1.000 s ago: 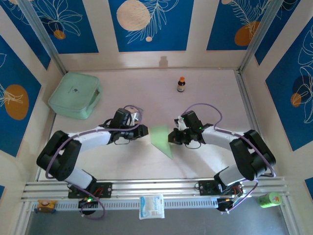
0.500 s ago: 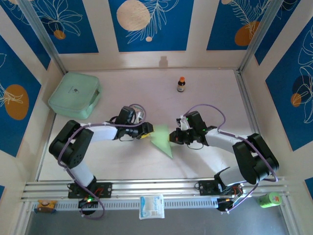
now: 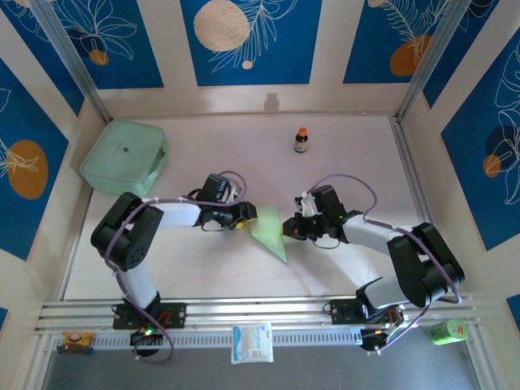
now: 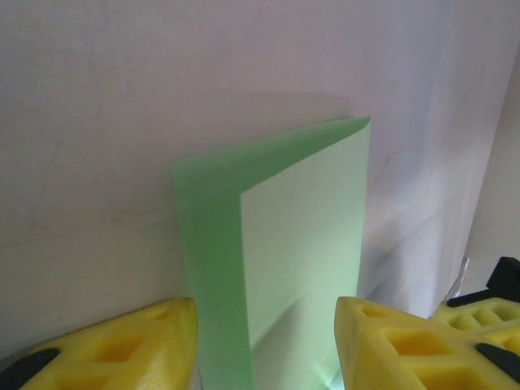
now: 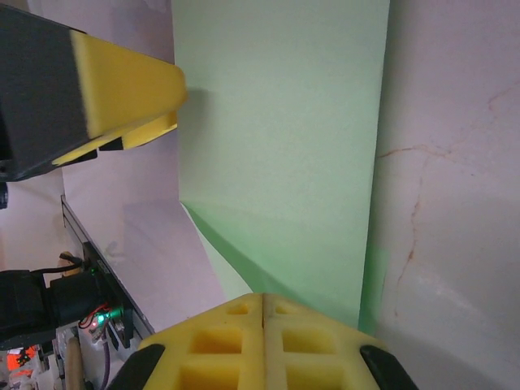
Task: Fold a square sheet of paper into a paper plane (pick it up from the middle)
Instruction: Third fold the triangle at the center of the table, then fourth fold the wing at the center of the table.
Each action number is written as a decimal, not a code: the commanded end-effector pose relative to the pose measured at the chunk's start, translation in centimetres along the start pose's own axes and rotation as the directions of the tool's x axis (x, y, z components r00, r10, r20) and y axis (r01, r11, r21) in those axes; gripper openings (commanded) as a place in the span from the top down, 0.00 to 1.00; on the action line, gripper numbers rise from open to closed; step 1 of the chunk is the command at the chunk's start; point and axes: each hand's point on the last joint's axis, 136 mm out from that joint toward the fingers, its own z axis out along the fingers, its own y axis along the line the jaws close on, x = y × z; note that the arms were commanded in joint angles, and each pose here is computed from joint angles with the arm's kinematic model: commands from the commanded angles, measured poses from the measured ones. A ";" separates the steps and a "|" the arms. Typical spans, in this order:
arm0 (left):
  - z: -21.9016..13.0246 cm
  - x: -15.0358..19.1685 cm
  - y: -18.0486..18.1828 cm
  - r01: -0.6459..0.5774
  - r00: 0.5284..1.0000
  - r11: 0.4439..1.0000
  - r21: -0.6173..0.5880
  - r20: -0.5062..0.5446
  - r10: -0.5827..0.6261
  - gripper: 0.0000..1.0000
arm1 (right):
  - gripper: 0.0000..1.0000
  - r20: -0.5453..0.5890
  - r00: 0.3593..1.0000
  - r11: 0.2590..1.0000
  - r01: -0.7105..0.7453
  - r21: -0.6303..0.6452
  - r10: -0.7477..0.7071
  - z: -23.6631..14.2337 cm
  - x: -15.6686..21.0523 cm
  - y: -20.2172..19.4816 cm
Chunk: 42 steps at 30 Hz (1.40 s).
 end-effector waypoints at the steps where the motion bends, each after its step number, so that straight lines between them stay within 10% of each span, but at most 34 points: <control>1: 0.5 -0.3 -1.1 -0.014 1.000 0.999 0.034 -0.009 0.014 0.52 | 0.95 -0.009 1.000 1.000 0.000 -0.030 0.000 -0.3 0.4 0.3; 13: -0.1 -0.4 -1.6 -0.011 0.999 0.998 0.061 0.034 0.009 0.91 | 0.81 0.023 1.000 0.999 0.005 0.035 -0.005 -1.1 0.3 -0.2; 23: -1.9 -0.7 -0.8 0.031 0.985 0.999 0.007 0.167 -0.032 0.98 | 0.63 0.163 0.970 0.972 0.151 0.183 -0.181 -3.2 -0.6 0.3; 31: -1.4 -0.1 -2.4 0.004 0.987 0.999 0.039 0.157 -0.010 0.92 | 0.62 0.166 0.700 0.699 0.602 0.386 -0.695 -1.3 1.2 2.3; 42: -0.9 0.2 -5.3 -0.069 0.994 0.988 0.139 0.099 0.055 0.75 | 0.61 0.083 0.489 0.459 0.730 0.506 -0.868 0.7 2.6 2.7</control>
